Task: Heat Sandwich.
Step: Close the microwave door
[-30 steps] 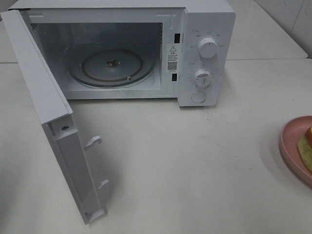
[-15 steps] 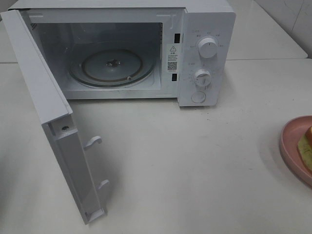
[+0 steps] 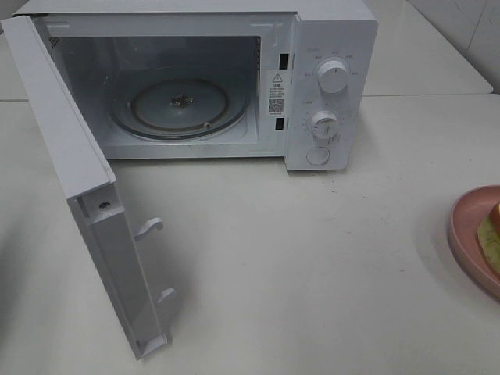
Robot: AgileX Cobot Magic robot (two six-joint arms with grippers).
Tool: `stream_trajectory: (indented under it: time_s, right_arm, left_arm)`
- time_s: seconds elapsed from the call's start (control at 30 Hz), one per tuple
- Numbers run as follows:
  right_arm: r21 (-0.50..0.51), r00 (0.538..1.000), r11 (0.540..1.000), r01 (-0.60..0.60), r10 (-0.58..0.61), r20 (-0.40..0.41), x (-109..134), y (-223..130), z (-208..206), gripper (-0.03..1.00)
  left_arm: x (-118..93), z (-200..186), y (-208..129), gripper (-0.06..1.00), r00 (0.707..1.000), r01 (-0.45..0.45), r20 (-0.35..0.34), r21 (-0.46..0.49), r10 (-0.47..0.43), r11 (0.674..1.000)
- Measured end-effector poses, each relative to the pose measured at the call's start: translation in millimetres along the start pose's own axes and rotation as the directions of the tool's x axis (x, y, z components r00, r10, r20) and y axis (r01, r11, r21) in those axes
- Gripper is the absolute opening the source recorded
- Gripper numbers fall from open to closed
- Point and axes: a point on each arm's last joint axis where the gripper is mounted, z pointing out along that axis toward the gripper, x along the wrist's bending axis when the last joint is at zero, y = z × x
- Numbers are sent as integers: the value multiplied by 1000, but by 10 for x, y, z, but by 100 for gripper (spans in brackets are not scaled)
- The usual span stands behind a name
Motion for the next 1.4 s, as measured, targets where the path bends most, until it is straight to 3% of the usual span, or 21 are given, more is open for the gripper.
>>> stream_trajectory:
  time_s: [0.27, 0.57, 0.83, 1.07, 1.17, 1.4]
  right_arm:
    - [0, 1000, 1000, 0, 0, 0, 0, 0, 0, 77]
    - [0, 1000, 1000, 0, 0, 0, 0, 0, 0, 77]
    - [0, 1000, 1000, 0, 0, 0, 0, 0, 0, 77]
    - [0, 1000, 1000, 0, 0, 0, 0, 0, 0, 77]
    - [0, 1000, 1000, 0, 0, 0, 0, 0, 0, 77]
    - [0, 1000, 1000, 0, 0, 0, 0, 0, 0, 77]
  left_arm:
    - [-48, 196, -108, 0, 998, -44, 47, 4, 44, 999]
    - [-182, 420, -243, 0, 980, -66, 189, 50, 55, 997]
    - [-327, 586, -333, 0, 940, -44, 340, 53, 24, 998]
    - [-457, 669, -403, 0, 914, -45, 406, 65, 15, 997]
    - [-600, 751, -415, 0, 888, -55, 459, 66, 18, 996]
    - [-761, 827, -451, 0, 869, -49, 494, 81, 2, 995]
